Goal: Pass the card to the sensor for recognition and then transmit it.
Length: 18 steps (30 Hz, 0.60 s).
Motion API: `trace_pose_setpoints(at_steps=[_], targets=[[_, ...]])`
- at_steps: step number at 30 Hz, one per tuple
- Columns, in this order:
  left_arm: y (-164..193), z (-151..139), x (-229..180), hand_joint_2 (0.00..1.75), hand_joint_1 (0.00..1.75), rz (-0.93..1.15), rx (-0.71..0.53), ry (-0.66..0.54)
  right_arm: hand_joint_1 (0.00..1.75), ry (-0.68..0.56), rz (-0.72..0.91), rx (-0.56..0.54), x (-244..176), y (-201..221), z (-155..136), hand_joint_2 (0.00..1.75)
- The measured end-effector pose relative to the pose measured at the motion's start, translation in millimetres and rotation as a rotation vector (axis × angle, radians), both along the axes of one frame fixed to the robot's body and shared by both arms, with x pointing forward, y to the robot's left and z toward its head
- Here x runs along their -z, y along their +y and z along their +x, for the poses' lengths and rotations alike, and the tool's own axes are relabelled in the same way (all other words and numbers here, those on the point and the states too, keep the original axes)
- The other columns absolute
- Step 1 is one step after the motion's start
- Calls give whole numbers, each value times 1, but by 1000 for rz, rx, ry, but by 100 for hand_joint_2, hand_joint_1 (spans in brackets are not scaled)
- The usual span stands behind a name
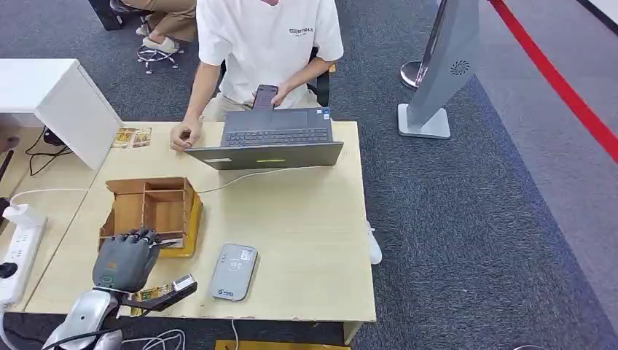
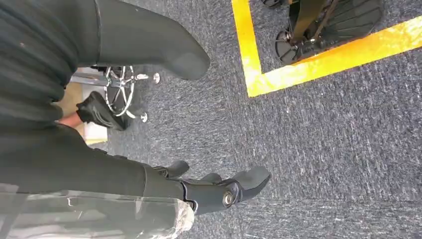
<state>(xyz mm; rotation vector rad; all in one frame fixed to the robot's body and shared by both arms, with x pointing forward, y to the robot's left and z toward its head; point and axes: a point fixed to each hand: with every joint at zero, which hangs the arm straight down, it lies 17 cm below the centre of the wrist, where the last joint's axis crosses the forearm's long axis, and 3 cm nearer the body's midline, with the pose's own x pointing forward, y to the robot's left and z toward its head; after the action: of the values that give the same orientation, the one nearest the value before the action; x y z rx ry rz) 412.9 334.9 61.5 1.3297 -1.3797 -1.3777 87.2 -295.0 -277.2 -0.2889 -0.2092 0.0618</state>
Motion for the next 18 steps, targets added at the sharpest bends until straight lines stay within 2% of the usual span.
trace_pose_setpoints(at_steps=[9, 13, 18], targets=[[-5, 1, -10, 175, 175, -13, 4, -29, 0, 0, -2, 7, 0, 0, 0, 175], [-24, 5, -36, 175, 175, -35, 36, -65, 0, 2, -2, 19, 0, -1, -1, 175], [-57, 15, -63, 175, 175, -108, 95, -24, 0, 2, 0, 49, 0, -2, -2, 175]])
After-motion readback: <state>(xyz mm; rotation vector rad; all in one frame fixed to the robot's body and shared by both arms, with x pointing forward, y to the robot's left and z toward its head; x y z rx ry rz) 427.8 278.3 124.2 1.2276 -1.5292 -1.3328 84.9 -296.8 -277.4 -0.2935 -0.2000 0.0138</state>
